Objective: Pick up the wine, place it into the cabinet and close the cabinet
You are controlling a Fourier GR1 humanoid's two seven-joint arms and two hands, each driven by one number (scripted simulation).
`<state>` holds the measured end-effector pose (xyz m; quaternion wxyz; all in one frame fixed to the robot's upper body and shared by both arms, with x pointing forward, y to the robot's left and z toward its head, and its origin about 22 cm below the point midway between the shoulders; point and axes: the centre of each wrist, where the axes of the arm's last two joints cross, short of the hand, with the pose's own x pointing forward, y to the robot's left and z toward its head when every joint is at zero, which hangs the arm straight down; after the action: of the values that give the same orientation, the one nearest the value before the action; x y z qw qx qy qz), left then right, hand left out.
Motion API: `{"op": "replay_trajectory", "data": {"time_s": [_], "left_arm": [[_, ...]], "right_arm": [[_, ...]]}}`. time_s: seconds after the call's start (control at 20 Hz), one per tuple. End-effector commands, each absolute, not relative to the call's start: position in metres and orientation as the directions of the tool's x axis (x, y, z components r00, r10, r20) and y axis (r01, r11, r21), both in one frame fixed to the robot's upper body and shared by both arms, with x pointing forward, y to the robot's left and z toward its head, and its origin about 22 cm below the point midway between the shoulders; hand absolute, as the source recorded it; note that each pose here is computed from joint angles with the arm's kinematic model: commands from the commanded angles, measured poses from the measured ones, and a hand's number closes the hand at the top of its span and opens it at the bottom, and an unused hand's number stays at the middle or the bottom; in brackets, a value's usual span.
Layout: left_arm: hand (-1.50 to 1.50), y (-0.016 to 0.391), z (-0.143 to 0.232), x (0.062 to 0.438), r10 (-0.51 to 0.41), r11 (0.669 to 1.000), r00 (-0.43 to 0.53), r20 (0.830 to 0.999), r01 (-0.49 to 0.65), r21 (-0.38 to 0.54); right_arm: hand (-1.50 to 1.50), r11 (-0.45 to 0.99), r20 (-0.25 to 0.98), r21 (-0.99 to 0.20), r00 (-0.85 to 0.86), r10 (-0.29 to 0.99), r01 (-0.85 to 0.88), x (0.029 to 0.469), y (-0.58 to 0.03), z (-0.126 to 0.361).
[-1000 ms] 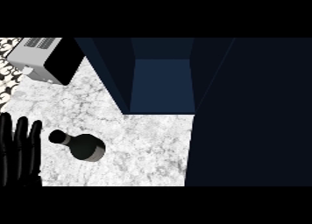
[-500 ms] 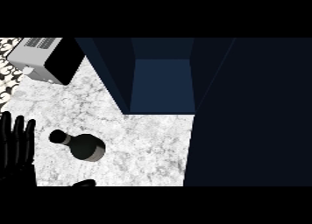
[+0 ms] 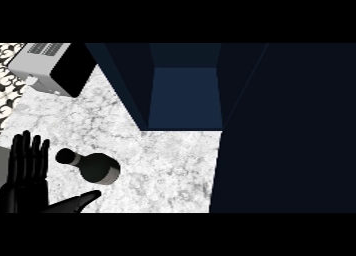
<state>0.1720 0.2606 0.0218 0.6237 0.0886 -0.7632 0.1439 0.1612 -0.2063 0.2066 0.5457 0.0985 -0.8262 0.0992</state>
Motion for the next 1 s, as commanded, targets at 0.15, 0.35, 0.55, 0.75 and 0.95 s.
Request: {"op": "replay_trajectory", "data": {"time_s": [0.15, 0.35, 0.55, 0.75, 0.95], "left_arm": [[-1.5, 0.256, -0.04, 0.176, 0.064, 0.943, -0.163, 0.985, -0.313, -0.113], [-1.5, 0.27, -0.053, 0.18, 0.065, 0.94, -0.15, 0.987, -0.322, -0.111], [-1.5, 0.286, -0.094, 0.171, 0.082, 0.945, -0.151, 0.985, -0.303, -0.125], [-1.5, 0.276, -0.126, 0.175, 0.115, 0.944, -0.135, 0.984, -0.293, -0.15], [-1.5, 0.282, -0.129, 0.187, 0.118, 0.949, -0.138, 0.983, -0.275, -0.152]], "right_arm": [[-1.5, 0.954, 0.916, -0.055, -0.394, -0.07, -0.296, 0.142, -0.209, 0.206], [-1.5, 0.954, 0.909, -0.051, -0.409, -0.078, -0.296, 0.153, -0.222, 0.211], [-1.5, 0.952, 0.902, -0.043, -0.422, -0.094, -0.304, 0.155, -0.212, 0.214], [-1.5, 0.955, 0.906, -0.042, -0.414, -0.087, -0.293, 0.154, -0.212, 0.212], [-1.5, 0.949, 0.906, -0.044, -0.413, -0.095, -0.314, 0.143, -0.205, 0.209]]}}
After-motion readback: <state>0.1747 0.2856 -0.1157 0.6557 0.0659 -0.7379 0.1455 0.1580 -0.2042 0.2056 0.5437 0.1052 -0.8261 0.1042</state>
